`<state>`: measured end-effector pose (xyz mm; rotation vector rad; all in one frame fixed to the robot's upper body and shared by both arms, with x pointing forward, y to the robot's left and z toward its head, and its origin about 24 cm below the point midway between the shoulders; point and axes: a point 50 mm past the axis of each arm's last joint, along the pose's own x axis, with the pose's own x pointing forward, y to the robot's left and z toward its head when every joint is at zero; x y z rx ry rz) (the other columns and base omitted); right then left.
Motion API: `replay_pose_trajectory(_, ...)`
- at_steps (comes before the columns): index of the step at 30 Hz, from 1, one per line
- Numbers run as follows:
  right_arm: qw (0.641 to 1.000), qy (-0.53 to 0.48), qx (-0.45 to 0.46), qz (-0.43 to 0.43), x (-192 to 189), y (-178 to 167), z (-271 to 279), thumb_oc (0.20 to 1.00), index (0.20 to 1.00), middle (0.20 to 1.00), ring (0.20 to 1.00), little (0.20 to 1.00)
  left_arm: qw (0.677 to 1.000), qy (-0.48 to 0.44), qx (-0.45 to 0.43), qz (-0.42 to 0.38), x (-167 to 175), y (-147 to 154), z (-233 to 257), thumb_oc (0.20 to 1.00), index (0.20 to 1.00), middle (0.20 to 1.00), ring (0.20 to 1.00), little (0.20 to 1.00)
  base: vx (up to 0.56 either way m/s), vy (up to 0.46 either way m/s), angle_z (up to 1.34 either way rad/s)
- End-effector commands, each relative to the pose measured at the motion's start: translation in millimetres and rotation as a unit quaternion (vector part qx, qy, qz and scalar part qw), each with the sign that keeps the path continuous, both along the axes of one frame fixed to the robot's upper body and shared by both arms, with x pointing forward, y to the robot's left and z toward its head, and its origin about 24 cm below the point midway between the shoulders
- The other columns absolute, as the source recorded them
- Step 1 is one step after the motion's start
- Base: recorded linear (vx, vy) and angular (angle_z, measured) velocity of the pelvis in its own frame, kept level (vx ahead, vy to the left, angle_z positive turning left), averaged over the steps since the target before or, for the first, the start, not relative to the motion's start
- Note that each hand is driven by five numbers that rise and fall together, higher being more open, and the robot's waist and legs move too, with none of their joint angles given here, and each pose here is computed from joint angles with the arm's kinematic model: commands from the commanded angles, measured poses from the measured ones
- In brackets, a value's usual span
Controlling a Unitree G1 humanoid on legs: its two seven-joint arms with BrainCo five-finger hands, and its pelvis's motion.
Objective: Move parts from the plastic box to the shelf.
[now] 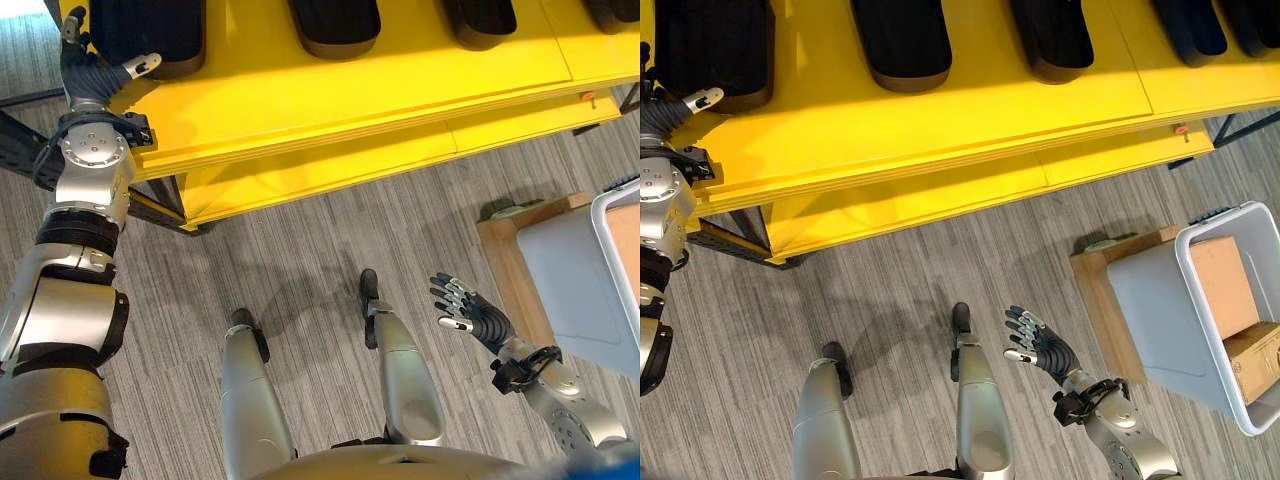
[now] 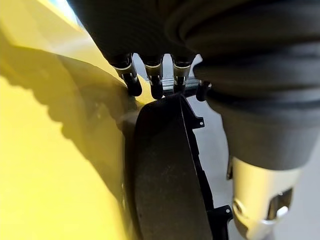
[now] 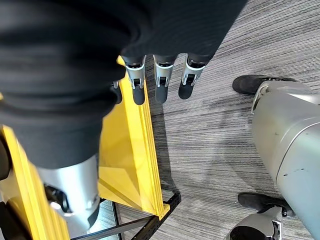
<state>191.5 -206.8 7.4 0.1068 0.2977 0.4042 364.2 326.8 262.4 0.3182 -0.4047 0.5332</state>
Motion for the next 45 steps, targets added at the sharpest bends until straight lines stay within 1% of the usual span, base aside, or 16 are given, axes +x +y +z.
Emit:
replay_pose_trajectory(1, 1.0, -0.004, -0.022, 0.001, -8, -18, 7, 1.0, 1.0, 1.0, 1.0, 1.0, 1.0, -0.018, 0.011, -0.001, 1, -1, 14, 1.0, 1.0, 1.0, 1.0, 1.0, 0.0, 0.0, 0.0)
replay_pose_trajectory(27, 0.999, -0.003, -0.035, -0.011, -9, -27, 8, 1.0, 1.0, 1.0, 1.0, 1.0, 0.999, 0.022, 0.023, -0.024, 6, -11, -11, 1.0, 1.0, 1.0, 1.0, 1.0, 0.0, 0.0, 0.0)
replay_pose_trajectory(33, 0.999, -0.005, -0.042, -0.011, -8, -29, 8, 1.0, 1.0, 1.0, 1.0, 1.0, 0.999, 0.027, 0.022, -0.02, 5, -9, -14, 1.0, 1.0, 1.0, 1.0, 1.0, 0.0, 0.0, 0.0)
replay_pose_trajectory(38, 0.999, -0.003, -0.04, -0.011, -9, -28, 8, 1.0, 1.0, 1.0, 1.0, 1.0, 0.999, 0.042, 0.004, 0.006, -2, 8, -25, 1.0, 1.0, 1.0, 1.0, 1.0, 0.0, -0.001, -0.02)
replay_pose_trajectory(40, 0.999, -0.003, -0.04, -0.01, -9, -28, 8, 1.0, 1.0, 1.0, 1.0, 1.0, 0.998, 0.052, -0.005, 0.028, -8, 22, -31, 1.0, 1.0, 1.0, 1.0, 1.0, 0.0, -0.002, -0.02)
replay_pose_trajectory(43, 0.999, -0.003, -0.039, -0.008, -9, -28, 8, 1.0, 1.0, 1.0, 1.0, 1.0, 0.997, 0.06, -0.014, 0.042, -13, 31, -36, 1.0, 1.0, 1.0, 1.0, 1.0, 0.0, 0.0, 0.0)
replay_pose_trajectory(44, 0.999, -0.003, -0.041, -0.007, -9, -29, 9, 1.0, 1.0, 1.0, 1.0, 1.0, 0.996, 0.067, -0.024, 0.057, -18, 40, -42, 1.0, 1.0, 1.0, 1.0, 1.0, 0.0, 0.0, 0.0)
replay_pose_trajectory(45, 0.999, -0.002, -0.04, -0.007, -10, -28, 8, 1.0, 1.0, 1.0, 1.0, 1.0, 0.995, 0.069, -0.028, 0.062, -20, 43, -44, 1.0, 1.0, 1.0, 1.0, 1.0, 0.0, 0.0, 0.0)
